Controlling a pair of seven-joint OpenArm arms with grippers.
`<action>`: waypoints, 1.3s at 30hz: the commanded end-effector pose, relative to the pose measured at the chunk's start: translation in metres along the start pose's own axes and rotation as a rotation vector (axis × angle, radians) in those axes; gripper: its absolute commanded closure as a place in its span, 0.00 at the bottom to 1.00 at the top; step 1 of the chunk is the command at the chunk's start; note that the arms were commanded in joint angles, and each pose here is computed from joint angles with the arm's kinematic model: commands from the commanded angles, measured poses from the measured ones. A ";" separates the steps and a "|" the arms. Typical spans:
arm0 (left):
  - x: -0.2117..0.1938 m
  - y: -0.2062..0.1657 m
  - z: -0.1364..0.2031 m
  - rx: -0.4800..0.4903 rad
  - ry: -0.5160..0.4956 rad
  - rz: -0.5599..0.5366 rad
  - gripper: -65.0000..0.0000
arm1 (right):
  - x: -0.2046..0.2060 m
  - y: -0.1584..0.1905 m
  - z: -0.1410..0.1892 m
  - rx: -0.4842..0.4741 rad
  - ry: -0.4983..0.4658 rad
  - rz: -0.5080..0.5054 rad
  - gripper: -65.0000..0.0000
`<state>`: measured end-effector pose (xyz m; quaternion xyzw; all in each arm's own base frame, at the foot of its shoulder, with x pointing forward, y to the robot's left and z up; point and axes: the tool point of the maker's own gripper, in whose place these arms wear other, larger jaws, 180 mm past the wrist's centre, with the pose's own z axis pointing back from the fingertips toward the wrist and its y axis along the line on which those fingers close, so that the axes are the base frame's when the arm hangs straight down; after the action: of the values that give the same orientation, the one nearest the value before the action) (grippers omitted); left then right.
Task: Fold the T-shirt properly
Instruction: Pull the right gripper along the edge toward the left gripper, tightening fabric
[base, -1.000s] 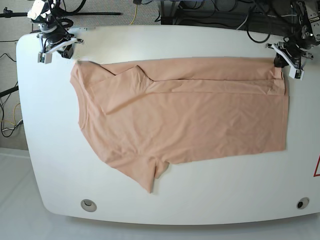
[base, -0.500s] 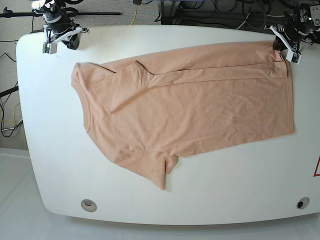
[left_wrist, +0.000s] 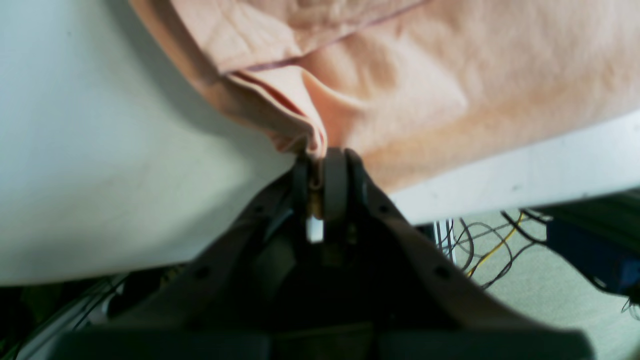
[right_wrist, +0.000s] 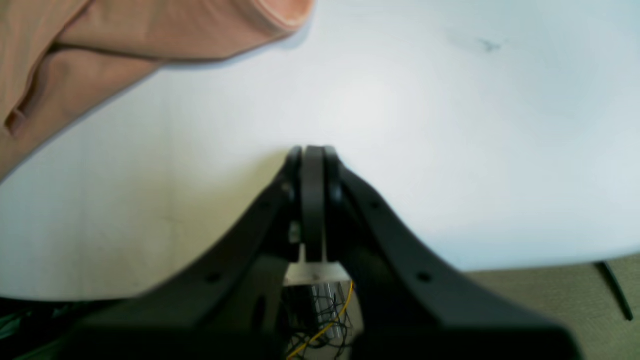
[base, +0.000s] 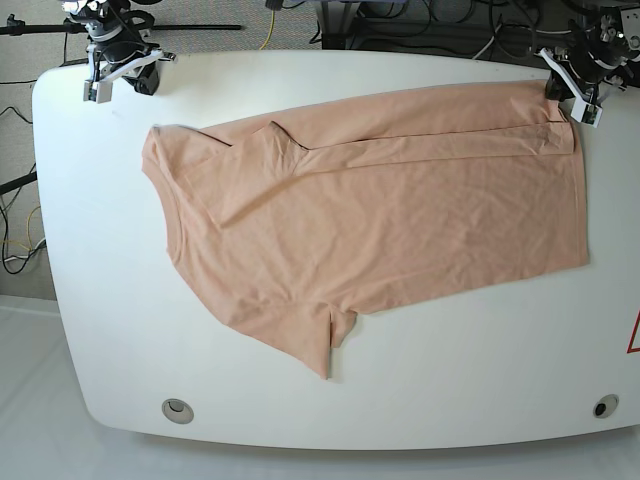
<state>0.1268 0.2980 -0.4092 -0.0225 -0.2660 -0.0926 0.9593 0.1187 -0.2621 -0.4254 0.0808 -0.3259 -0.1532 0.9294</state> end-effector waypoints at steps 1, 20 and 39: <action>0.011 0.004 0.003 0.007 -0.033 -0.017 1.00 | 0.006 -0.007 0.005 -0.019 -0.001 0.022 1.00; 0.030 0.007 -0.002 0.022 -0.063 -0.014 1.00 | 0.064 0.026 0.011 0.035 -0.148 0.129 0.52; 0.056 0.011 -0.008 0.045 -0.127 0.007 1.00 | 0.111 0.090 -0.005 0.199 -0.204 0.270 0.57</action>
<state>0.1698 0.2968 -0.3969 -0.0112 -0.3102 -0.0765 0.9475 0.2121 -0.2191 -0.3607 0.1092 -0.4126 -0.0204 0.9041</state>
